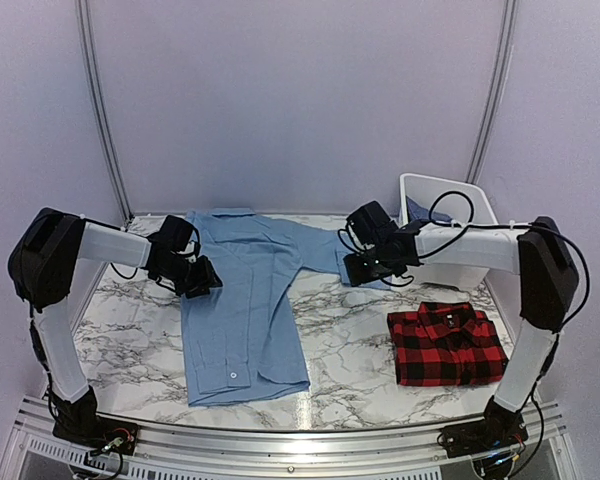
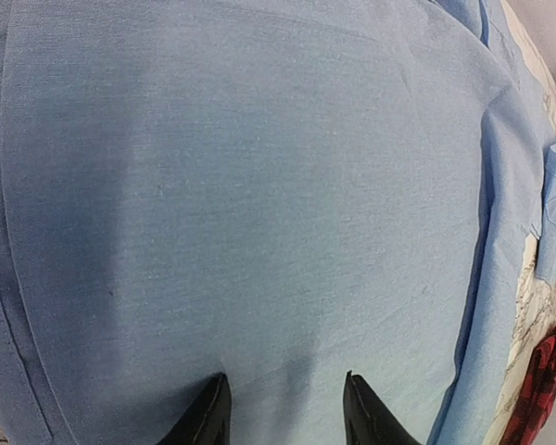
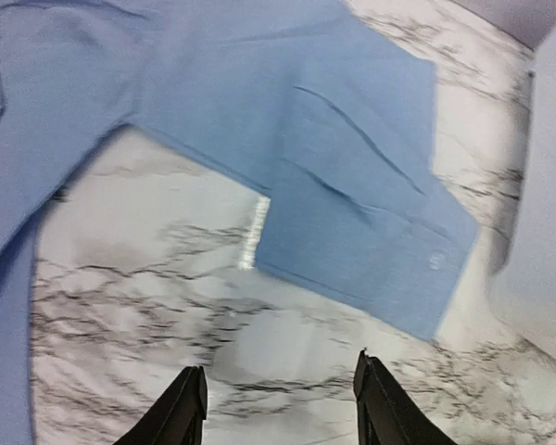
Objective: Fold and stack the long sleeve shirts
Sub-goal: Flatten out the crumpled shirt at the center of the board.
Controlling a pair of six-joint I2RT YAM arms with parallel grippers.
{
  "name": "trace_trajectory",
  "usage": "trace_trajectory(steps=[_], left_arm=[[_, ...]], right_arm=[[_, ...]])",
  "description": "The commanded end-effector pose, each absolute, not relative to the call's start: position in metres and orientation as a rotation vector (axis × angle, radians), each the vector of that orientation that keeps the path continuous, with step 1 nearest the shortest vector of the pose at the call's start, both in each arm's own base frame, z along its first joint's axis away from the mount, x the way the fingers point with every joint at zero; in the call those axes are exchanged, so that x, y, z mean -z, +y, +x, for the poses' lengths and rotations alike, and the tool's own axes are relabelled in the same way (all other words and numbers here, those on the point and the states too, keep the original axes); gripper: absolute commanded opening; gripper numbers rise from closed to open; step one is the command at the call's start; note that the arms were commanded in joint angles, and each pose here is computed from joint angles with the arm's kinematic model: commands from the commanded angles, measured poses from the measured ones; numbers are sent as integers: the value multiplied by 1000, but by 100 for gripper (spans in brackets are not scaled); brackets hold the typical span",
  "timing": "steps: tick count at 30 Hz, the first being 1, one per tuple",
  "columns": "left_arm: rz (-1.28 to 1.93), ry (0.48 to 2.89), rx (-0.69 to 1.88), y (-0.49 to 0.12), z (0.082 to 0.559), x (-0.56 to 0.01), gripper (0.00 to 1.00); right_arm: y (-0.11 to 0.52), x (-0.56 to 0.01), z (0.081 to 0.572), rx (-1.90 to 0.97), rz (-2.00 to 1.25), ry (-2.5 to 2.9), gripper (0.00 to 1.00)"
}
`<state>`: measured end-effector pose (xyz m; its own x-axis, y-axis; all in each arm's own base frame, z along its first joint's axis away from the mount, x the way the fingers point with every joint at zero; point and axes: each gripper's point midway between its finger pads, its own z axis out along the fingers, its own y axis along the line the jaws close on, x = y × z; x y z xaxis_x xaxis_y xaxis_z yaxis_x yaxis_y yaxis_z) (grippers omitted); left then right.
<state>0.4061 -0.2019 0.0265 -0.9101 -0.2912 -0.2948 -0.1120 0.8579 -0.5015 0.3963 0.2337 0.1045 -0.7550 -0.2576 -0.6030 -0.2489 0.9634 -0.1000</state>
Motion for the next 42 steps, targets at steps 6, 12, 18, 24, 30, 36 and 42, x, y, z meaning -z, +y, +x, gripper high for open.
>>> trace_trajectory(steps=[6, 12, 18, 24, 30, 36, 42], left_arm=[[-308, 2791, 543, -180, 387, 6, 44], [-300, 2788, 552, -179, 388, 3, 44], [-298, 2788, 554, -179, 388, 2, 44], [-297, 2790, 553, -178, 387, 2, 44], [-297, 2788, 555, -178, 388, 1, 44], [-294, 2793, 559, -179, 386, 2, 44], [-298, 2793, 561, -179, 387, 2, 44]], right_arm=[[376, -108, 381, -723, -410, 2422, 49], [406, -84, 376, -952, -381, 2449, 47], [418, -70, 382, -1064, -328, 2406, 51], [420, -60, 389, -1113, -251, 2385, 55], [418, -48, 405, -1117, -183, 2403, 41], [414, -51, 416, -1170, -143, 2379, 34], [419, -50, 421, -1235, -141, 2370, 29]])
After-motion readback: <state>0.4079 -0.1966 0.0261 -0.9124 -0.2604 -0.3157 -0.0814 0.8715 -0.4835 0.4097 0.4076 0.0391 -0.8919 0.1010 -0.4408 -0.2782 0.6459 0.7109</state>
